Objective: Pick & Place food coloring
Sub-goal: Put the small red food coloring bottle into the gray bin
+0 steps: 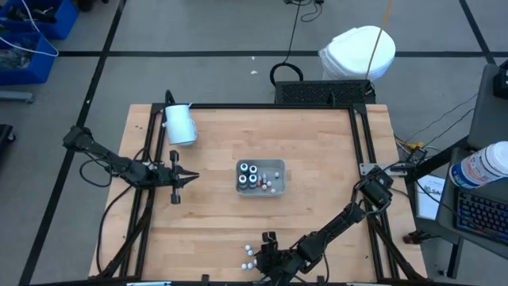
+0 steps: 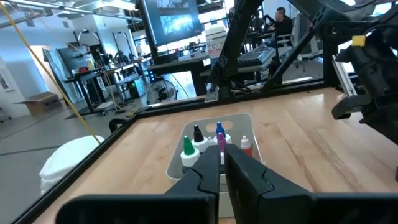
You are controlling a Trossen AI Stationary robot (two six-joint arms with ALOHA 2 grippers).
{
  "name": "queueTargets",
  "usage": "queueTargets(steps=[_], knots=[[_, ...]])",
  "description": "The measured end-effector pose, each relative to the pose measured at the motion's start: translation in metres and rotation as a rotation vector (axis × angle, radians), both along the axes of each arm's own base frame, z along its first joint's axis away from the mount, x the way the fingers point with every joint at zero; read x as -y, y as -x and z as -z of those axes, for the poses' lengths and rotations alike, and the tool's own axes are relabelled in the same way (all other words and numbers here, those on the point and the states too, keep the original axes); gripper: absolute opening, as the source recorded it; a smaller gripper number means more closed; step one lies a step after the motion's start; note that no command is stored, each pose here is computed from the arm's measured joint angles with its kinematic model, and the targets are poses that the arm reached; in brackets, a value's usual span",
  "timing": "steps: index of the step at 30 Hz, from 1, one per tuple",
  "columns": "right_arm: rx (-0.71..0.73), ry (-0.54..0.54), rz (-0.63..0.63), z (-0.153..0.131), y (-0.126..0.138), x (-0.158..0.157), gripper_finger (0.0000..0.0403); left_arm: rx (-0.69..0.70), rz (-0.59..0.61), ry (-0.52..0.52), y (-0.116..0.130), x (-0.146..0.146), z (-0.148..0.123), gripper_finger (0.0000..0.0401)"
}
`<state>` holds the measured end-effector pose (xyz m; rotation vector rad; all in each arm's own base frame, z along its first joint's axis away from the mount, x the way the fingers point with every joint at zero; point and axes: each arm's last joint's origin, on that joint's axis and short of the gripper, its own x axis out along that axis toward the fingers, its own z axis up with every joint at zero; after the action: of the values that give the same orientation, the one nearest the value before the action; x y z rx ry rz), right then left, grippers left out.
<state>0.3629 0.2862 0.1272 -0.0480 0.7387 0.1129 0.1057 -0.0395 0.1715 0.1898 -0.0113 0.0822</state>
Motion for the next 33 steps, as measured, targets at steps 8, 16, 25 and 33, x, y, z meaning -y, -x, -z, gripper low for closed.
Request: queueTargets(steps=[8, 16, 25, 33], knots=[[0.001, -0.003, 0.001, 0.0, 0.0, 0.0, 0.0152, 0.0, 0.0, 0.0, 0.0, 0.0, 0.0, 0.0006], [0.012, -0.006, -0.005, -0.001, -0.001, -0.001, 0.0106, 0.0, 0.0, 0.0, 0.0, 0.0, 0.0, 0.0027], [0.016, 0.01, -0.02, -0.001, -0.001, -0.001, 0.0052, 0.0, 0.0, -0.001, 0.0, 0.0, 0.0, 0.0052], [0.028, 0.011, -0.027, -0.028, 0.004, 0.003, 0.0054, -0.001, 0.0, 0.0, 0.0, 0.0, 0.0, 0.0038]])
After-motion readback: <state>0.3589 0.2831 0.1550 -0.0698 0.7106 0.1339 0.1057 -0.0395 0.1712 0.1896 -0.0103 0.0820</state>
